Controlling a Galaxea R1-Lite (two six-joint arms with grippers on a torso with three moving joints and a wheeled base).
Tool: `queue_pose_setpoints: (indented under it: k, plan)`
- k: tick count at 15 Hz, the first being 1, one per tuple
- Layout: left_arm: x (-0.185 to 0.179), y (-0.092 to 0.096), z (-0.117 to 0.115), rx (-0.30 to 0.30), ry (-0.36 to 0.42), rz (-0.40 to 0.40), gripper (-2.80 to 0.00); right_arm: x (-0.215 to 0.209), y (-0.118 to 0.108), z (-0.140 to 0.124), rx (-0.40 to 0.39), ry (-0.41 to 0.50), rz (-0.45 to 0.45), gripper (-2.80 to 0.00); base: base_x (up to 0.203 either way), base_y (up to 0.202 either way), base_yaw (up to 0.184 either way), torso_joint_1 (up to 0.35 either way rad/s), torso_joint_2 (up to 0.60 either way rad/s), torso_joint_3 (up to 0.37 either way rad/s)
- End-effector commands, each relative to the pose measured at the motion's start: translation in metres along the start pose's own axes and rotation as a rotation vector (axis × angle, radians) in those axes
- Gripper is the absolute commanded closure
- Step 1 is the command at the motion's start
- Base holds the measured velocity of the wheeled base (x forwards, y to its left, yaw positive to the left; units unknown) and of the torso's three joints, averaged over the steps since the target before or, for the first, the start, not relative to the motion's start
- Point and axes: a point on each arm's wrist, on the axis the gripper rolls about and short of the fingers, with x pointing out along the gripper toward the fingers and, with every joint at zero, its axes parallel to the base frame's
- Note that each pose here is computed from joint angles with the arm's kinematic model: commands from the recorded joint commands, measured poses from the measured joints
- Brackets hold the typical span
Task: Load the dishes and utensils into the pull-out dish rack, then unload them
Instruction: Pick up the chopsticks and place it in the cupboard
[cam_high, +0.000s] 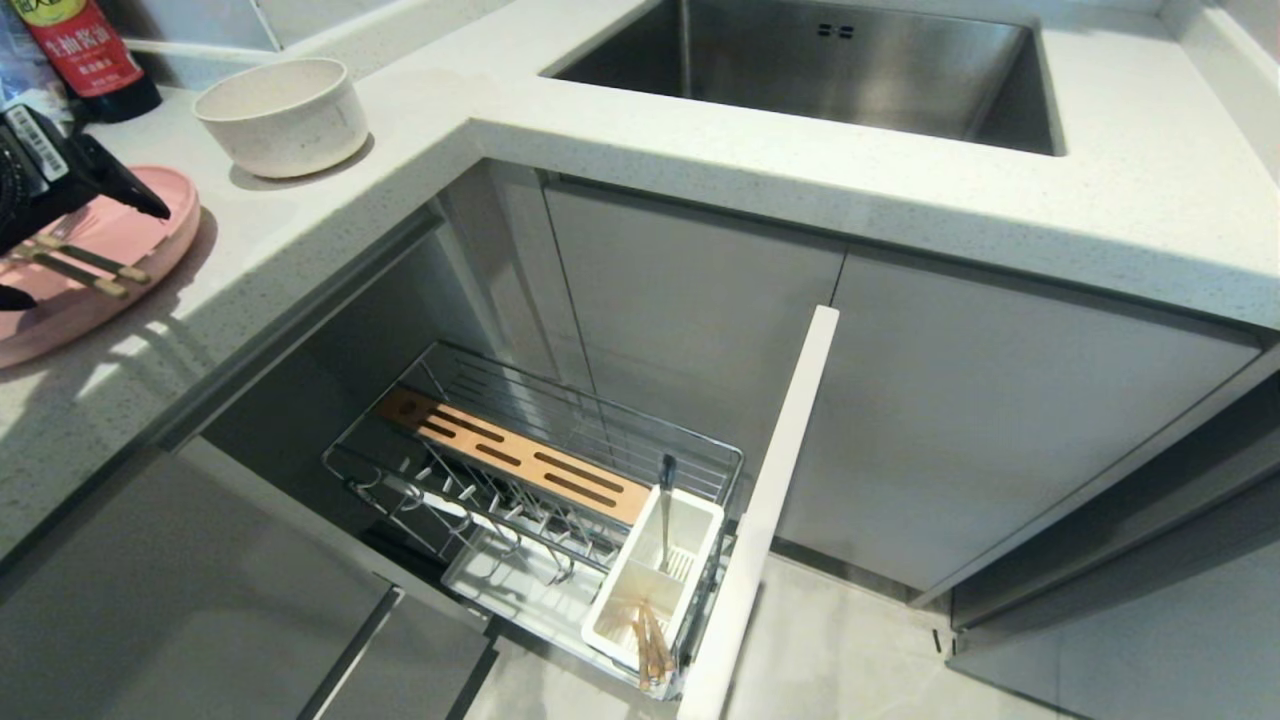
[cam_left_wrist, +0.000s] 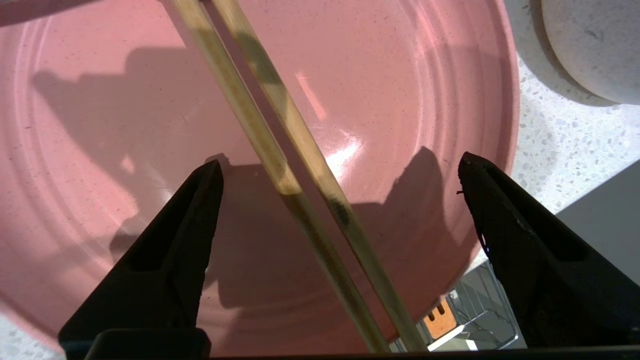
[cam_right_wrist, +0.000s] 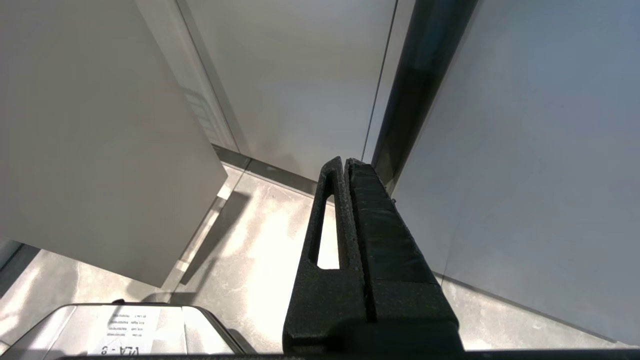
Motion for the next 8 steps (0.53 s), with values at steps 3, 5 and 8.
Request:
queue_pose_setpoints:
  k: [3,5,8]
  plan:
    - [0.0066,-0.0015,-0.0011,0.003,0.012,0.018,-2.80,0.0000,0.0000,0.0000,0.000,0.000,0.000,0.00,0.000,0.000,0.000,0.000,0.00,0.000]
    - [0.0089,-0.0025,-0.0015,0.005,0.017,0.020,-2.80,-0.0001,0.0000,0.0000,0.000,-0.001,0.000,0.00,0.000,0.000,0.000,0.000,0.00,0.000]
    - [0.0106,-0.0036,-0.0021,0.008,0.022,0.019,-2.80,0.0000,0.0000,0.0000,0.000,0.001,0.000,0.00,0.000,0.000,0.000,0.000,0.00,0.000]
